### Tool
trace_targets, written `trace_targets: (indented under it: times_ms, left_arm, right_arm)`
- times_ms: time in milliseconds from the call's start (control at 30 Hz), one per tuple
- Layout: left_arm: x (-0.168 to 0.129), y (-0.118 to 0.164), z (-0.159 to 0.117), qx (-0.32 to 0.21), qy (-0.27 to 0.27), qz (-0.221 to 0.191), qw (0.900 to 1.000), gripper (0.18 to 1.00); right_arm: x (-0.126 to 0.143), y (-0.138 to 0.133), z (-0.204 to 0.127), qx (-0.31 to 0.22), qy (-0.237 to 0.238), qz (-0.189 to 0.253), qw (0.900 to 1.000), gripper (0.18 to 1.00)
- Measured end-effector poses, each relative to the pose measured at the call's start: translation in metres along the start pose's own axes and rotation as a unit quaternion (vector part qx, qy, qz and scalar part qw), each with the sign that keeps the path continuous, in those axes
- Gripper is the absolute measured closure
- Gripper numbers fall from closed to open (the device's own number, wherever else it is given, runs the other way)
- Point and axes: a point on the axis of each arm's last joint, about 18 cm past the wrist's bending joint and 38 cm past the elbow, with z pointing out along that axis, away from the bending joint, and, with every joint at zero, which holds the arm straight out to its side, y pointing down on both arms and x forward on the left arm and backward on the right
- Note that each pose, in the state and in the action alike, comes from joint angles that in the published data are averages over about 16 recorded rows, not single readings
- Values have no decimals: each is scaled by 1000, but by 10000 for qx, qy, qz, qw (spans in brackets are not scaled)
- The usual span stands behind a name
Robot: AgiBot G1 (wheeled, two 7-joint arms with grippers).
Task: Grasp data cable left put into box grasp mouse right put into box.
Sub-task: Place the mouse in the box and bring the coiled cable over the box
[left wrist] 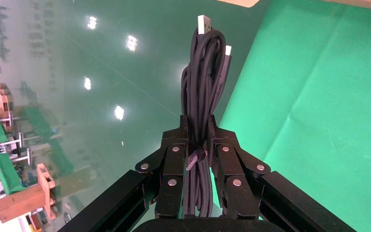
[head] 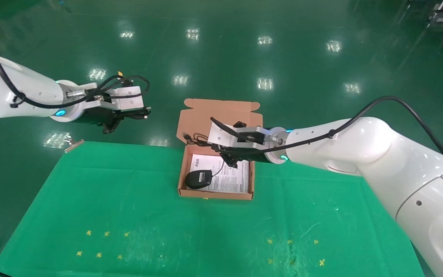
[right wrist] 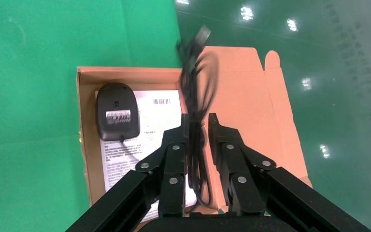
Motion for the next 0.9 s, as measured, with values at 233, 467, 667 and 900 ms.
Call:
trace_targets:
  times_ms: [233, 467, 667, 900]
  left_arm:
    - [18, -15, 13, 199, 140, 135, 9996, 936]
    - [48, -41, 37, 548, 280, 342, 9975, 936]
    - [77, -68, 62, 903, 319, 517, 9941, 936]
    - [109, -99, 80, 1343, 316, 679, 9881, 936]
  right_arm:
    - [10, 4, -11, 2, 82, -54, 10000, 866]
    - [29, 20, -34, -96, 269, -93, 9995, 760]
    - [45, 41, -62, -238, 446, -86, 9987, 633]
    - [53, 64, -94, -405, 594, -50, 9974, 472]
